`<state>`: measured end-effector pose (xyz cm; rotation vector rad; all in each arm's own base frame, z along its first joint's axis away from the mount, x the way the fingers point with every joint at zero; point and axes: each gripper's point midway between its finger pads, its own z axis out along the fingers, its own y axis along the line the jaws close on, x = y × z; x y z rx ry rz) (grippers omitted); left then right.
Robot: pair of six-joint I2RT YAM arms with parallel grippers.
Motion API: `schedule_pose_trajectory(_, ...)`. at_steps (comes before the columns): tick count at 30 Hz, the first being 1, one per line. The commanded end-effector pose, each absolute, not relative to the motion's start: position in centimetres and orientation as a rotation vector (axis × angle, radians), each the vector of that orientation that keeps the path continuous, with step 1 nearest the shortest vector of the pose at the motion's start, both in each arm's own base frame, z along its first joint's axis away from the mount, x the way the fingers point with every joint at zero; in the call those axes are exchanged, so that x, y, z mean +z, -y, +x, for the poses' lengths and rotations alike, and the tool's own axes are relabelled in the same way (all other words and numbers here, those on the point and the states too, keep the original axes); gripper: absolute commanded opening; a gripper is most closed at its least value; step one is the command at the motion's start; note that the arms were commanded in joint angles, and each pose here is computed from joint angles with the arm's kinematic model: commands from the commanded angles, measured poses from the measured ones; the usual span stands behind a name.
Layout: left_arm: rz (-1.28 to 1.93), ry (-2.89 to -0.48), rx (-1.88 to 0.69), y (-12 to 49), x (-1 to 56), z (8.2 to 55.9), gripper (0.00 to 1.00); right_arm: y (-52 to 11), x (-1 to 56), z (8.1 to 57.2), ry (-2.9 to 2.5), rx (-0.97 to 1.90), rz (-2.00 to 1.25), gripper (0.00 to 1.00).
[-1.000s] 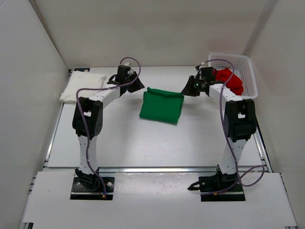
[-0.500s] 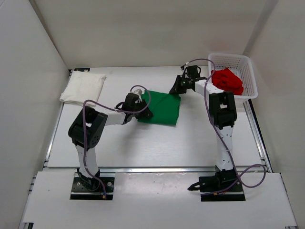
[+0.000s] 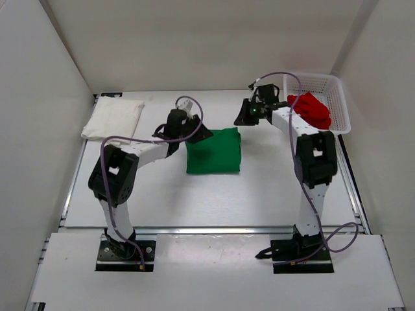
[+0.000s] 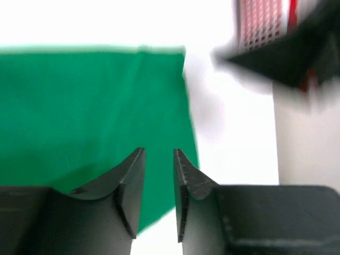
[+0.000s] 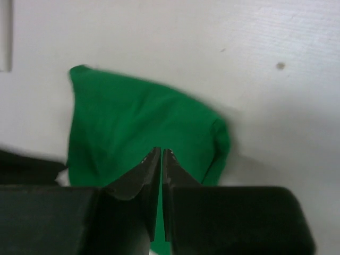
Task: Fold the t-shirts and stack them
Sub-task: Fold the long partially folded tshirt into a neat square, then put the neatly folded tshirt into the corner of the board with the left arm
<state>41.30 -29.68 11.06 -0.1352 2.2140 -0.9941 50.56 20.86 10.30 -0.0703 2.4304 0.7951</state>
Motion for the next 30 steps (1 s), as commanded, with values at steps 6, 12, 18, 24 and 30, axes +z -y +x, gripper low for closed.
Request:
schedule_pose_trajectory(6, -0.289, -2.249, -0.971, 27.0, 7.6, 49.0, 0.35, -22.3, 9.3, 42.1, -2.344, 0.972, -0.073, 0.0)
schedule_pose_trajectory(12, -0.446, -2.275, -0.918, 21.8, 3.4, 49.8, 0.35, -20.4, 3.3, 39.5, -2.451, 1.005, 0.045, 0.0)
schedule_pose_trajectory(18, -0.448, -2.184, -1.026, 20.9, 5.8, 49.7, 0.37, -19.5, 2.7, 39.3, -2.457, 0.991, 0.064, 0.0)
schedule_pose_trajectory(24, -0.289, -2.073, -0.99, 21.0, 12.5, 49.4, 0.98, -20.9, 6.3, 39.4, -2.385, 1.021, -0.011, 0.01)
schedule_pose_trajectory(30, -0.275, -2.05, -0.929, 18.2, 14.0, 45.7, 0.99, -21.7, 9.6, 38.3, -2.305, 1.011, -0.026, 0.35)
